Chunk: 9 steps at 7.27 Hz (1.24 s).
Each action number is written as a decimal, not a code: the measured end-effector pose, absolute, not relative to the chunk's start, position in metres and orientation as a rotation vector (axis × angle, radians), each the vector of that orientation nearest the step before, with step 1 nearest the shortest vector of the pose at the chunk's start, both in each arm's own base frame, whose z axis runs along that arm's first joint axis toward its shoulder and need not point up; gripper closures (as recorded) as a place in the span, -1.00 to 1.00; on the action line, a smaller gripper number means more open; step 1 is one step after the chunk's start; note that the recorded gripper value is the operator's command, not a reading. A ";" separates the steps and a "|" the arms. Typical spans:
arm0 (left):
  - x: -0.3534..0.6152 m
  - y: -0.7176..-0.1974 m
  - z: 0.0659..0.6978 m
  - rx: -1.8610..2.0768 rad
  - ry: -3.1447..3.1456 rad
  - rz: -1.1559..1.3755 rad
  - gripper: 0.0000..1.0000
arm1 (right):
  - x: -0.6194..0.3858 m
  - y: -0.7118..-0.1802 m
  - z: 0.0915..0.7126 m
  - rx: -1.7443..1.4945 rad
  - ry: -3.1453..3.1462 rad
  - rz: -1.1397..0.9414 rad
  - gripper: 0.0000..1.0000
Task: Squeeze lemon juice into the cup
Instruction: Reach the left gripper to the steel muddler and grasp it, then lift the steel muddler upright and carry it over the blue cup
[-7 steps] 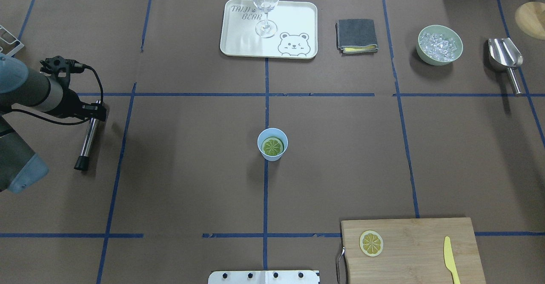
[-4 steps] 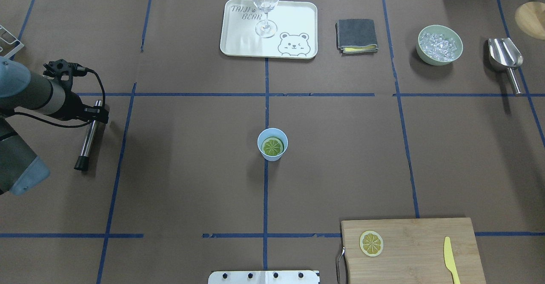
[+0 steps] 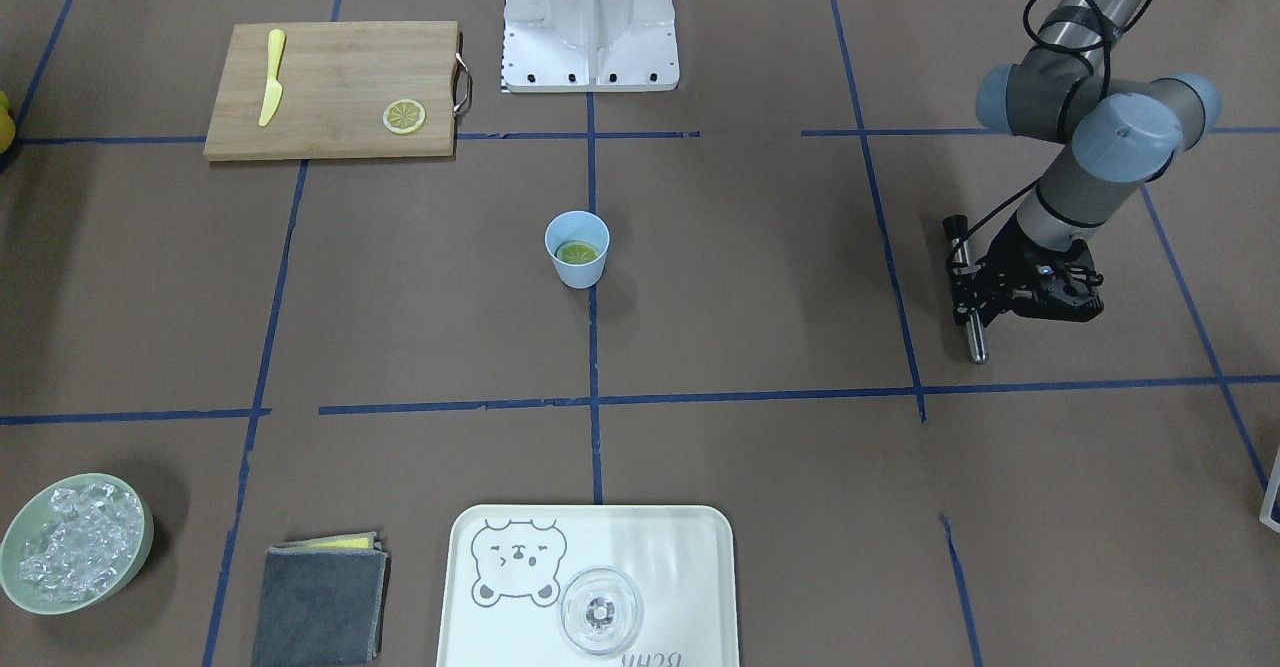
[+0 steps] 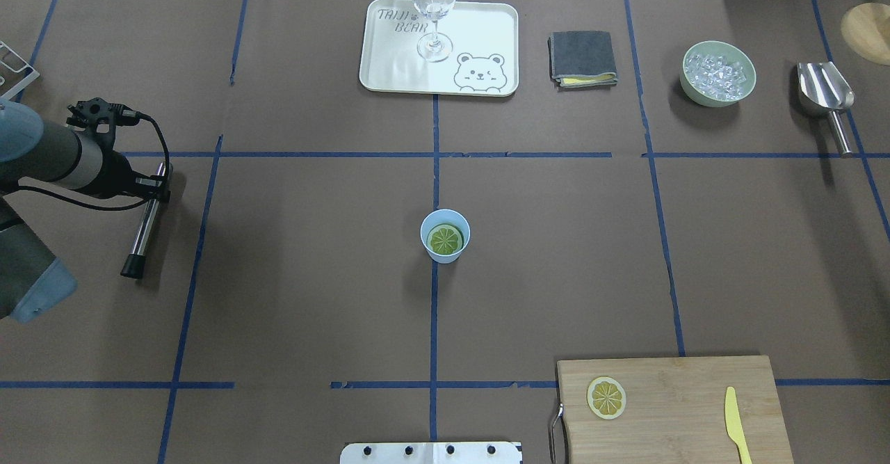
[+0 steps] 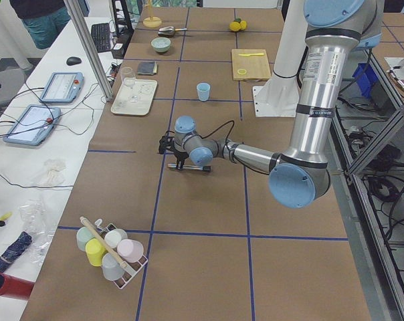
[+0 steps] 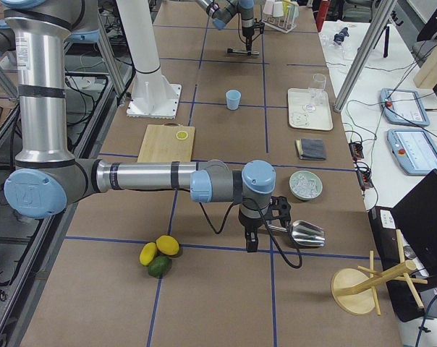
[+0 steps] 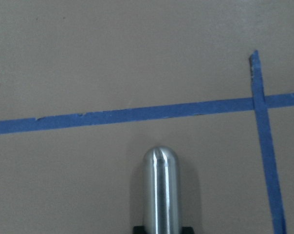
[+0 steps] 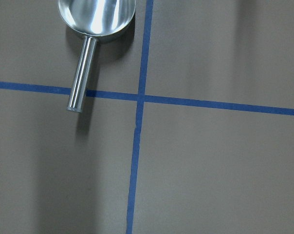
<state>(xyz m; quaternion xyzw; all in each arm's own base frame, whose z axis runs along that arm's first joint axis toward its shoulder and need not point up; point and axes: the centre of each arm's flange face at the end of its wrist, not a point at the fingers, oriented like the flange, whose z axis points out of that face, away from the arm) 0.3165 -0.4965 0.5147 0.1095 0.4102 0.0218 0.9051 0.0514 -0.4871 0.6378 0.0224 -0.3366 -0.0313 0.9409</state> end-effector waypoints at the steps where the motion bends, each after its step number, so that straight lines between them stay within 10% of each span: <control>1: 0.312 -0.495 0.490 0.275 0.873 0.080 1.00 | 0.051 -0.487 0.638 0.045 -0.687 -0.063 -1.00; 9: 0.269 -0.489 0.294 1.027 1.098 0.158 1.00 | 0.052 -0.487 0.642 0.039 -0.671 -0.062 -1.00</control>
